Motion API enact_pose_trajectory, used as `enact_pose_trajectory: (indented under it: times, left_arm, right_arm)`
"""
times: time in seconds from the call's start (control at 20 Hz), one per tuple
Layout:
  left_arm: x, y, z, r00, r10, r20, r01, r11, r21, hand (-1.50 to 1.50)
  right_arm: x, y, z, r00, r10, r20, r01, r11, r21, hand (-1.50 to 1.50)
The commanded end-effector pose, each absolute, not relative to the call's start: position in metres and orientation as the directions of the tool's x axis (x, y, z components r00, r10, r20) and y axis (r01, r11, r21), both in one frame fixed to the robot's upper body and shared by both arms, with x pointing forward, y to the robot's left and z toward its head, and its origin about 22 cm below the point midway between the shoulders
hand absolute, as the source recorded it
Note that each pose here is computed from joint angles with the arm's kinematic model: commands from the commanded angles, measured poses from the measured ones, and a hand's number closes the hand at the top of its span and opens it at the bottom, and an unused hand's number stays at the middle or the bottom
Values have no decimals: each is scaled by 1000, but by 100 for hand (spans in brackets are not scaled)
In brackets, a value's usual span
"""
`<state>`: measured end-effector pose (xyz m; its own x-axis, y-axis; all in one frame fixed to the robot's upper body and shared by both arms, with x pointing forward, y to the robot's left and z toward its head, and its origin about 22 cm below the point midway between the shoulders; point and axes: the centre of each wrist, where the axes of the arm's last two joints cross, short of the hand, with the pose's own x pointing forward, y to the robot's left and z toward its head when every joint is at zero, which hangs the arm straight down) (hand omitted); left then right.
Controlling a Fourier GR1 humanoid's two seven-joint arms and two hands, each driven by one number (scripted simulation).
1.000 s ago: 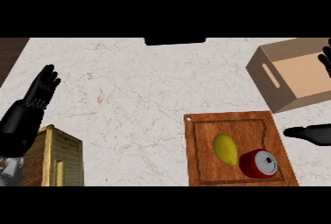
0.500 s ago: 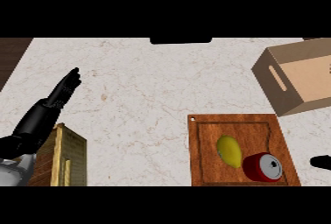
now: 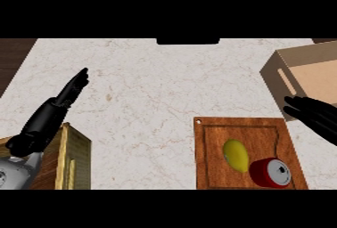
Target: Pick the lemon from the cutting board and place it in the cardboard box
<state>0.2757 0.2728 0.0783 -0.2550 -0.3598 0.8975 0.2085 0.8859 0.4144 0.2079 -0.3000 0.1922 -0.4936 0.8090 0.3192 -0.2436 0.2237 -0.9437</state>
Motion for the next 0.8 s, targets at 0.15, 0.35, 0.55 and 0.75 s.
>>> enact_pose_trajectory:
  times: [0.15, 0.35, 0.55, 0.75]
  left_arm:
    - [292, 254, 76, -246, -340, 907, 220, 892, 394, 0]
    - [288, 259, 75, -255, -344, 904, 224, 888, 401, 0]
    - [288, 252, 70, -253, -354, 900, 227, 883, 411, 0]
    - [276, 275, 79, -252, -359, 899, 228, 880, 416, 0]
  right_arm:
    - [191, -246, 204, -461, 880, 113, -269, -16, -963, -150]
    - [181, -225, 195, -416, 906, 78, -333, -72, -940, -150]
    - [171, -204, 185, -365, 926, 91, -386, -61, -921, -150]
    - [182, -194, 173, -326, 939, 107, -421, -42, -906, -150]
